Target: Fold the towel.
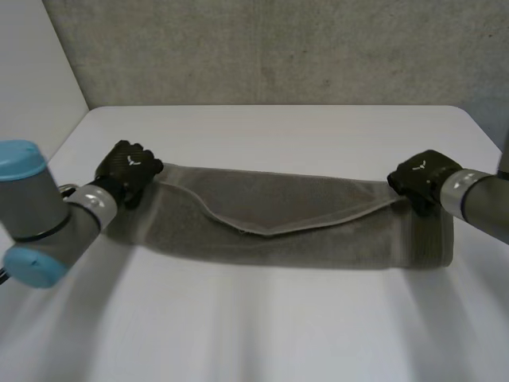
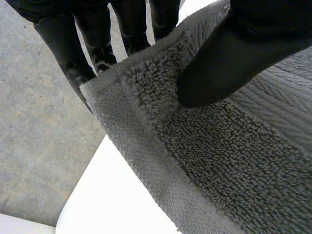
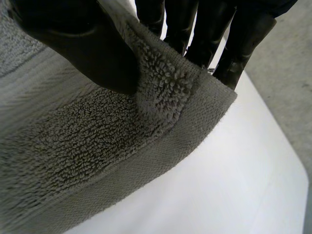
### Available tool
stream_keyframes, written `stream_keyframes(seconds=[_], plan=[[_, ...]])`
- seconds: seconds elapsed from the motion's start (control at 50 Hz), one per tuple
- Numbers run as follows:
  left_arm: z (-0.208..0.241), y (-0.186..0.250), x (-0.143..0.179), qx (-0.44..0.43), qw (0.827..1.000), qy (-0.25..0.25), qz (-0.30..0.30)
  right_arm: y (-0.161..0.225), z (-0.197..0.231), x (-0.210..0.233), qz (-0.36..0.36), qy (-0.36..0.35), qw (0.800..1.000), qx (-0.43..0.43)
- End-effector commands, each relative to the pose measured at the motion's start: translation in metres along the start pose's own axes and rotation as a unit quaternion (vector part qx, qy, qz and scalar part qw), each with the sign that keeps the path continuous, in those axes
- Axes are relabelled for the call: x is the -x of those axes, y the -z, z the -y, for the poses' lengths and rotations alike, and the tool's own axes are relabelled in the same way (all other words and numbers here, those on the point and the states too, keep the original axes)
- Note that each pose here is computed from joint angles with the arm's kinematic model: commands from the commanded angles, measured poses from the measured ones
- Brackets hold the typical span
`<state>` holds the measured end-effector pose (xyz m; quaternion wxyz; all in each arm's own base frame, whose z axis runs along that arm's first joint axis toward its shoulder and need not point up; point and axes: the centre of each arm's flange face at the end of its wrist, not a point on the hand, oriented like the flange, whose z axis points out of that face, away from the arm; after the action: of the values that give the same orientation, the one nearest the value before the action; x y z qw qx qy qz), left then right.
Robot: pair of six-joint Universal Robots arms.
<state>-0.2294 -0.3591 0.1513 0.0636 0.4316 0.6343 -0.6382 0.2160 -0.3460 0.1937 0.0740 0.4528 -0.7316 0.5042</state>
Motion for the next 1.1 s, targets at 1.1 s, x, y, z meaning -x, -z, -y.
stream_keyframes(seconds=[1.1], plan=[[0.016,-0.040,0.011,-0.062,0.988,-0.018,0.144,-0.020,0.044,-0.025,-0.227,-0.024,0.959,-0.167]])
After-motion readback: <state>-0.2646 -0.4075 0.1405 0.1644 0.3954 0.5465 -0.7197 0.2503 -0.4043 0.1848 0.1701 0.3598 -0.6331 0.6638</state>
